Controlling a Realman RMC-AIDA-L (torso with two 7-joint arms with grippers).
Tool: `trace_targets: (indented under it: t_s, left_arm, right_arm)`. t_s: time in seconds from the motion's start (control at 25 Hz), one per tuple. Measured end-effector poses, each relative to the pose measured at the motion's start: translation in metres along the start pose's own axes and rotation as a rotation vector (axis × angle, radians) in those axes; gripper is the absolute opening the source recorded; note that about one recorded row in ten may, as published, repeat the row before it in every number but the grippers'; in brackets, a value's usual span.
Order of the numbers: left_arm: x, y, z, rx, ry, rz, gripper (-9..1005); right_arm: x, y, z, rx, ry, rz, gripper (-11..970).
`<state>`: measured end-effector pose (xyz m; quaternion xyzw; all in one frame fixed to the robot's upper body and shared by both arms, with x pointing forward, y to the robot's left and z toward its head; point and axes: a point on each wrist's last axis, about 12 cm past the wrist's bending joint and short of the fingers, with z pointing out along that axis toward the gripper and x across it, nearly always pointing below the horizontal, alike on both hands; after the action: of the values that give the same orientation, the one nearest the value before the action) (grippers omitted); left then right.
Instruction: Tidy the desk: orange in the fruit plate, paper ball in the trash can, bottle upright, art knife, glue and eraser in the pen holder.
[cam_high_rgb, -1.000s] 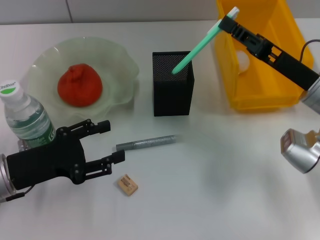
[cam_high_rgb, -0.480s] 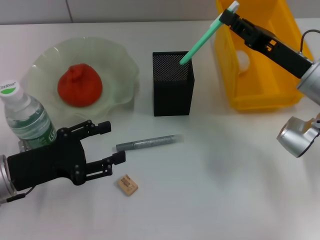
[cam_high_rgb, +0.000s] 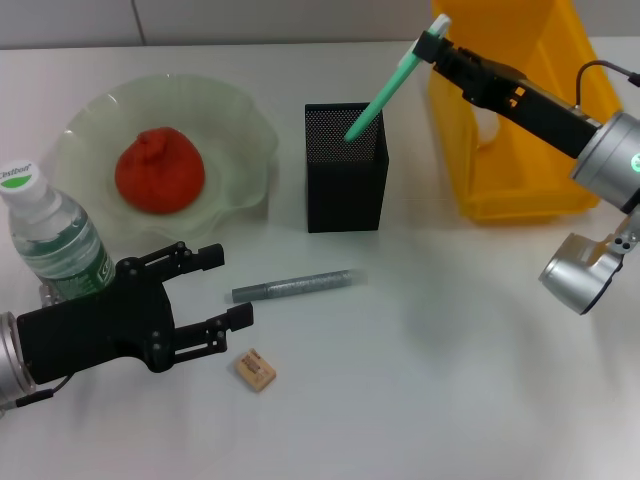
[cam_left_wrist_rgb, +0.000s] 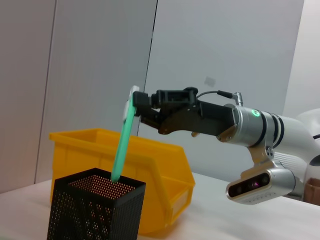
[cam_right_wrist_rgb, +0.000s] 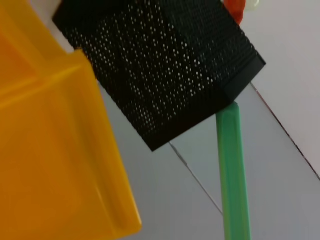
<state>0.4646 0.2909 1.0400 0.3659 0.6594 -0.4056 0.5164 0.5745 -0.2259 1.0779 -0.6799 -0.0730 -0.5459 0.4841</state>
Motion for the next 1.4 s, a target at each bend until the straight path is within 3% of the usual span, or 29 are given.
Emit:
trace_targets:
  t_s: [1.4]
  left_arm:
    - [-0.0002,-0.0004,0.0003,0.011,0.004,0.009,780]
  right_arm:
    - [-0.0043,-0.0024,0.0018,0.015,-0.022,-0.007,178]
